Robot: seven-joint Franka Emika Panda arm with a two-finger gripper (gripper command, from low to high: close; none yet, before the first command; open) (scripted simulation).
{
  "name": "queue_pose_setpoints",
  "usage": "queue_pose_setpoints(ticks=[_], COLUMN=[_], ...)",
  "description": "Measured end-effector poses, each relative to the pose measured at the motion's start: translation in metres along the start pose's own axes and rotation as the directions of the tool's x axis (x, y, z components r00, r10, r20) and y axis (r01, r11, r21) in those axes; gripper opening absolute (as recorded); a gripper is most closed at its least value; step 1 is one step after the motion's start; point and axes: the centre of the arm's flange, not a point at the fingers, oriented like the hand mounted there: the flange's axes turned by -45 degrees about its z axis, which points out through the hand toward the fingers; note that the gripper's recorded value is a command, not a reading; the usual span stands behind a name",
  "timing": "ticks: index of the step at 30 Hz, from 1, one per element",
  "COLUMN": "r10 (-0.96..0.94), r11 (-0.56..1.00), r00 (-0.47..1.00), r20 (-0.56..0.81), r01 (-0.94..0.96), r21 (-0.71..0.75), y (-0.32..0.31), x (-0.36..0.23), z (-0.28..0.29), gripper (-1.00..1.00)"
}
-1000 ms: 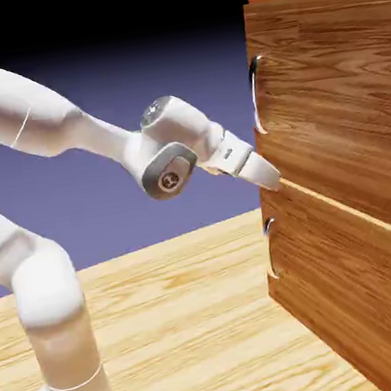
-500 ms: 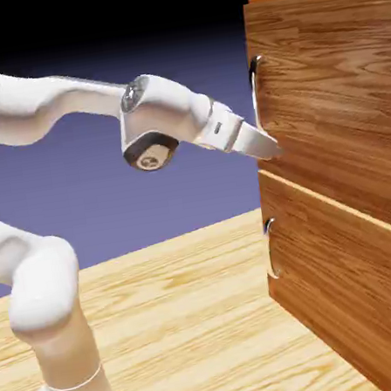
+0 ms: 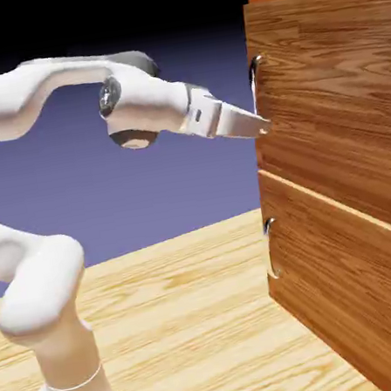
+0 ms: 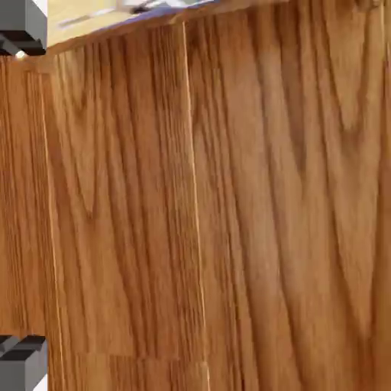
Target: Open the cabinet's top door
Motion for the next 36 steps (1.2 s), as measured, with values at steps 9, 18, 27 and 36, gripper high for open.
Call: queue_pose_setpoints(ticks=[9, 18, 27, 36], r10=[-0.015, -0.044, -0.061, -0.059], r11=[1.0, 0.999, 0.998, 0.991], r00=[0.991, 0.967, 0.953, 0.953], r20=[-0.13, -0.253, -0.297, -0.298], r01=[0.015, 0.042, 0.055, 0.091], r21=[-0.001, -0.016, -0.027, 0.096], y=[-0.025, -0.057, -0.072, -0.05], x=[-0.001, -0.011, -0.005, -0.015], z=[-0.005, 0.003, 0.047, 0.013], gripper=[0.0, 0.0, 0.0, -1.0])
